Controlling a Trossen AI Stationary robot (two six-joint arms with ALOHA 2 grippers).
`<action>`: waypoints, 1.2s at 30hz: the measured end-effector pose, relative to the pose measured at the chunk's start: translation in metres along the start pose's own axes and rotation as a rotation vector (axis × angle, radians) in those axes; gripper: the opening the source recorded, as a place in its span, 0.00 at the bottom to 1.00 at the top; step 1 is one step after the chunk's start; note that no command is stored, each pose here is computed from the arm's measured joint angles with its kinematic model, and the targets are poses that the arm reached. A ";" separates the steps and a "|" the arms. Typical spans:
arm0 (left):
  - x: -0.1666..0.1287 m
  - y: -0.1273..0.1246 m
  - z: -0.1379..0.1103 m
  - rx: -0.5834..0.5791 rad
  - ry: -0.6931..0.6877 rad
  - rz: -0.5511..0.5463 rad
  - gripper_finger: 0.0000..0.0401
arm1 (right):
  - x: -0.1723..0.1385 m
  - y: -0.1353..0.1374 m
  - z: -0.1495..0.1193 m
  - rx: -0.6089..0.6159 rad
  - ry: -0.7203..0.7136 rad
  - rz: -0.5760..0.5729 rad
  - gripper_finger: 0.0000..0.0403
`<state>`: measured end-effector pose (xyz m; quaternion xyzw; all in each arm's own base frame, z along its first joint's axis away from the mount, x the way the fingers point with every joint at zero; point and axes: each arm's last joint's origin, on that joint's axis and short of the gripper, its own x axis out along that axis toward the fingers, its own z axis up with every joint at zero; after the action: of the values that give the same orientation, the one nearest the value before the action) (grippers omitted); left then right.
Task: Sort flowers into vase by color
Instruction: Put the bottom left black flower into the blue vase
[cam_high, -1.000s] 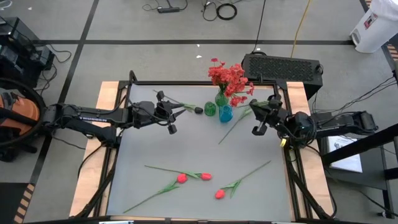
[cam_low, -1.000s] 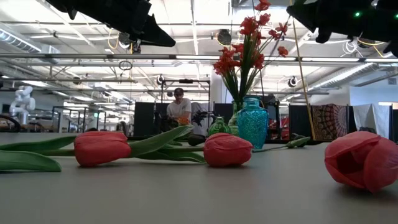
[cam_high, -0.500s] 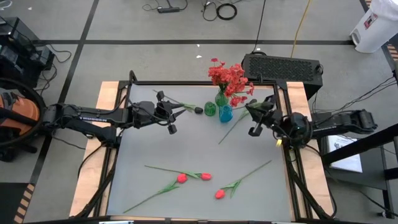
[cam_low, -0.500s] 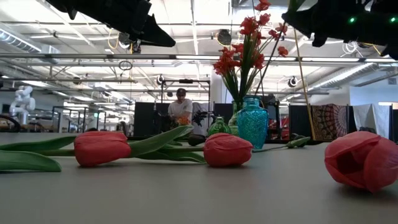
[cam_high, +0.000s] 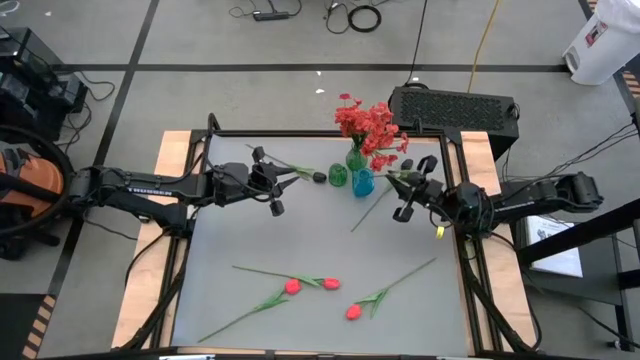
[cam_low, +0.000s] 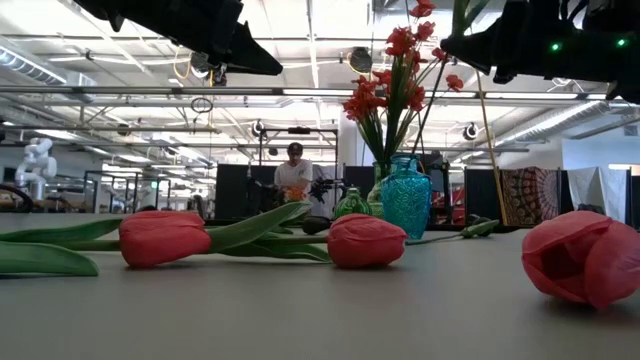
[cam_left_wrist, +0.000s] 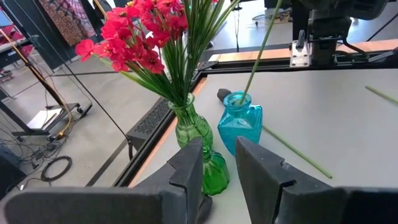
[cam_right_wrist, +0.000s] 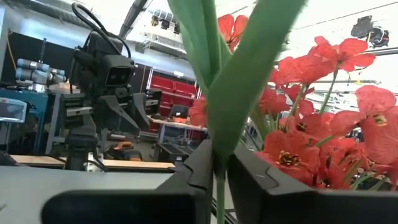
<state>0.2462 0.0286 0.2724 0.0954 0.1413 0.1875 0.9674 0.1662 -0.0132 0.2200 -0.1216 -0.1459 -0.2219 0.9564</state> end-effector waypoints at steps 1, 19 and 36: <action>0.000 0.000 0.000 0.000 0.000 0.000 0.26 | 0.000 0.000 0.000 0.000 0.000 0.000 0.13; 0.000 0.000 0.000 0.000 0.001 0.000 0.26 | 0.009 0.001 0.007 0.044 0.022 -0.007 0.53; 0.000 -0.001 -0.002 0.005 0.019 -0.014 0.26 | 0.044 0.008 0.029 -0.040 0.204 0.013 0.65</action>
<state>0.2459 0.0278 0.2704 0.0950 0.1518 0.1811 0.9670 0.2008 -0.0149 0.2604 -0.1185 -0.0425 -0.2300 0.9650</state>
